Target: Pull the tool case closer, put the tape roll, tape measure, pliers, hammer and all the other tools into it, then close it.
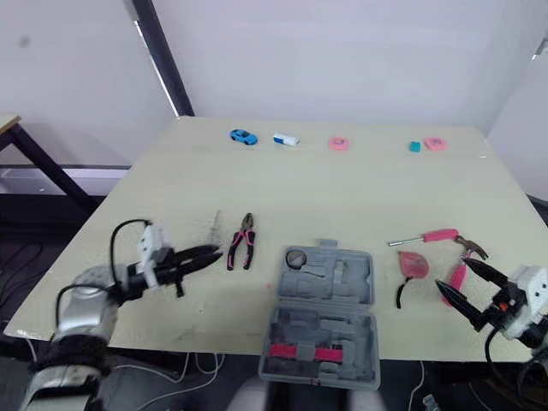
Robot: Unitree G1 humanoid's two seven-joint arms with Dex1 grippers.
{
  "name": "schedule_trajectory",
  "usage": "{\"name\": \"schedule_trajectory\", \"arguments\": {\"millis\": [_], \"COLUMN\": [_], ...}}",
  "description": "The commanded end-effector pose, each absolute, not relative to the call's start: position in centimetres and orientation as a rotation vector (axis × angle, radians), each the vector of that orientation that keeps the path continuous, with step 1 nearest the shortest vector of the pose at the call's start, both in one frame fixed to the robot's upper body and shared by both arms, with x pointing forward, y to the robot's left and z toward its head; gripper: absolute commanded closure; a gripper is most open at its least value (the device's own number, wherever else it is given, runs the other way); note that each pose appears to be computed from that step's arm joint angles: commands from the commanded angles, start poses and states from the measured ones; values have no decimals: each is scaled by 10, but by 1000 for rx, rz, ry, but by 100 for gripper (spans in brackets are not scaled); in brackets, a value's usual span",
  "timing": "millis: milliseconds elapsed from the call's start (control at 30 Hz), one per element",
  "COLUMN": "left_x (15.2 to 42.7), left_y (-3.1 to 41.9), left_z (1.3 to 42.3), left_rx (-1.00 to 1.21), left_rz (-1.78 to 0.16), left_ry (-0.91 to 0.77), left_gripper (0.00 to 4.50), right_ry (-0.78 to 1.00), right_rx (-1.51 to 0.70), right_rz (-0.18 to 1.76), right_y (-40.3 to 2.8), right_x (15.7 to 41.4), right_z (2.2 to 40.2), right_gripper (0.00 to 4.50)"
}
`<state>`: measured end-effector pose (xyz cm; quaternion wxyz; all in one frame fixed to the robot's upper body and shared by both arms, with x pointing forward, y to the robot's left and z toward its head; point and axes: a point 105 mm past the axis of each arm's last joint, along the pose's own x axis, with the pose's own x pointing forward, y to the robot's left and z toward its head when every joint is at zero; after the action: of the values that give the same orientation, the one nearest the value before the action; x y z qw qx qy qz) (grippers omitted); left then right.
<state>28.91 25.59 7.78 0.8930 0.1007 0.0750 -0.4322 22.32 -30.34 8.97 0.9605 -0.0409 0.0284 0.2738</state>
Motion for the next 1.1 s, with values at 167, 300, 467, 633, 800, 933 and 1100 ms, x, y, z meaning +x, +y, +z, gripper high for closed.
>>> {"name": "schedule_trajectory", "arguments": {"millis": [167, 300, 467, 633, 800, 933, 1100], "left_x": [229, 208, 200, 205, 226, 238, 247], "left_y": [331, 350, 356, 350, 326, 296, 259], "left_z": [64, 55, 50, 54, 75, 88, 103], "left_rx": [184, 157, 157, 163, 178, 246, 293], "left_rz": [-594, -510, -486, -519, -637, -792, -964], "left_ry": [273, 319, 337, 325, 253, 235, 202], "left_gripper": [177, 9, 9, 9, 9, 9, 9], "right_ry": [83, 111, 147, 172, 118, 96, 94], "right_rx": [-78, -81, -77, -89, -110, -83, -70], "right_rz": [416, 373, 332, 330, 397, 459, 499], "right_y": [-345, -359, -370, -371, -349, -322, -285], "right_x": [182, 164, 149, 146, 161, 178, 195], "right_z": [91, 87, 78, 72, 79, 84, 89], "right_gripper": [0, 0, 0, 0, 0, 0, 0]}}
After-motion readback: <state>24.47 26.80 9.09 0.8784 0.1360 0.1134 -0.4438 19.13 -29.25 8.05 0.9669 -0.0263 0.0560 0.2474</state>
